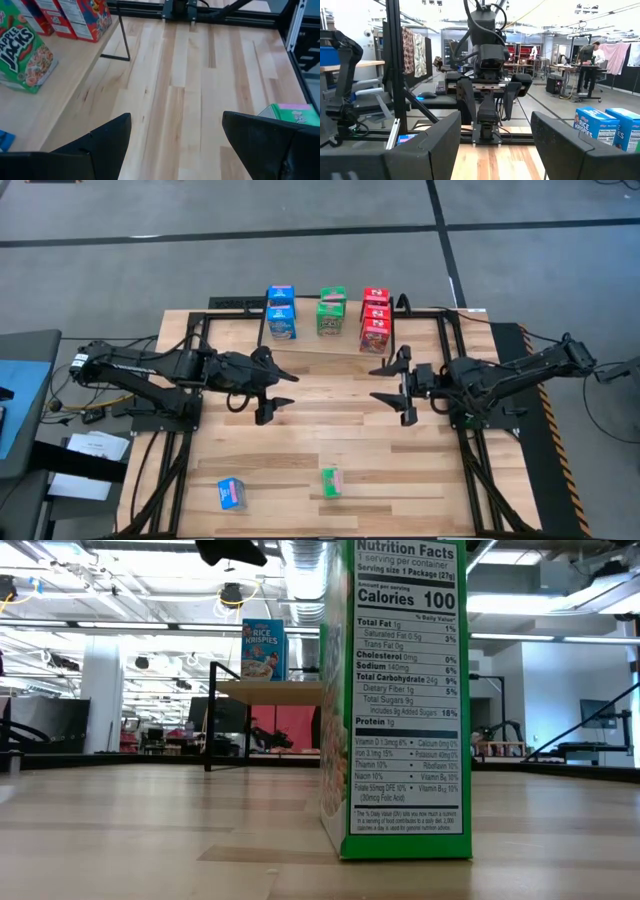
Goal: Stack cereal on shelf
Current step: Put the green cereal box on the shelf aligned with the other green cereal boxes
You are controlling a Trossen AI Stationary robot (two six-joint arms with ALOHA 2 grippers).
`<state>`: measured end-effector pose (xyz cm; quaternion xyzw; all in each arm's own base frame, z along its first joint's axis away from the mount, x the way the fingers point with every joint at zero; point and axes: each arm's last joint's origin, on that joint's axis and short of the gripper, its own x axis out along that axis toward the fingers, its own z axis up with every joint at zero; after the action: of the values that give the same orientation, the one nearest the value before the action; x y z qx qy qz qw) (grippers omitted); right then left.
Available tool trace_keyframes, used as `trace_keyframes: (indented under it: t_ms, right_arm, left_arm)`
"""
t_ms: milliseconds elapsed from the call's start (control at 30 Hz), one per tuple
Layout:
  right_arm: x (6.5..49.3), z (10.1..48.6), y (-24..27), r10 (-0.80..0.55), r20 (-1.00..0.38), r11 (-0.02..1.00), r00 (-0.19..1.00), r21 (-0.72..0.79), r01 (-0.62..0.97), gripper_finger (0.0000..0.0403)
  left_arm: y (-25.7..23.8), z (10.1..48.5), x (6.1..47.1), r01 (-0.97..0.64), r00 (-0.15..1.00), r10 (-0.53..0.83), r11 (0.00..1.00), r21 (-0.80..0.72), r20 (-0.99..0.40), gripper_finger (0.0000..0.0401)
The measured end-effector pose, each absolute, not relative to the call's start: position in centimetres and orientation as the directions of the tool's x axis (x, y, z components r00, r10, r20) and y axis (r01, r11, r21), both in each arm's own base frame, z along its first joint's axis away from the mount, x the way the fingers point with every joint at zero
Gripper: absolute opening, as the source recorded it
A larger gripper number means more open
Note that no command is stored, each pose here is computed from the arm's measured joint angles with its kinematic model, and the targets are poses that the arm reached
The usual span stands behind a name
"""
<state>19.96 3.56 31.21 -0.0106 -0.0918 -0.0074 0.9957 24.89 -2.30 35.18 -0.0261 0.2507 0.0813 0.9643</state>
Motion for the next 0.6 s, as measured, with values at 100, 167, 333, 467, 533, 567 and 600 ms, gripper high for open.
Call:
trace_keyframes:
  t_ms: [100, 167, 333, 467, 533, 567, 600]
  right_arm:
    - [20.0, 31.0, 3.6, -0.012, 0.163, 1.0, 0.987, -0.025, 0.016, 0.0266]
    - [20.0, 30.9, 3.5, -0.014, 0.157, 0.999, 0.988, -0.041, 0.02, 0.0266]
    - [20.1, 31.0, 3.0, -0.036, 0.159, 0.994, 0.987, -0.1, 0.052, 0.0266]
    - [20.2, 30.9, 2.6, -0.057, 0.158, 0.992, 0.986, -0.104, 0.074, 0.0266]
    - [20.2, 30.9, 2.5, -0.061, 0.157, 0.991, 0.986, -0.105, 0.078, 0.0266]
    - [20.2, 30.9, 2.5, -0.06, 0.153, 0.991, 0.986, -0.11, 0.077, 0.0266]
    - [20.2, 30.8, 2.5, -0.059, 0.146, 0.989, 0.988, -0.124, 0.077, 0.0266]
  left_arm:
    - [-2.3, 35.2, 24.9, -0.18, 0.861, 0.143, 0.983, -0.029, -0.488, 0.0304]
    - [-2.3, 35.1, 24.9, -0.174, 0.86, 0.131, 0.984, -0.044, -0.493, 0.0304]
    - [-2.4, 34.9, 24.8, -0.166, 0.85, 0.1, 0.983, -0.084, -0.517, 0.0304]
    - [-2.6, 34.9, 24.8, -0.143, 0.851, 0.05, 0.98, -0.139, -0.522, 0.0304]
    - [-2.6, 34.9, 24.8, -0.142, 0.853, 0.041, 0.977, -0.156, -0.52, 0.0304]
    - [-2.6, 34.9, 24.8, -0.149, 0.855, 0.041, 0.974, -0.17, -0.518, 0.0304]
    - [-2.6, 35.0, 24.8, -0.158, 0.858, 0.04, 0.97, -0.188, -0.513, 0.0304]
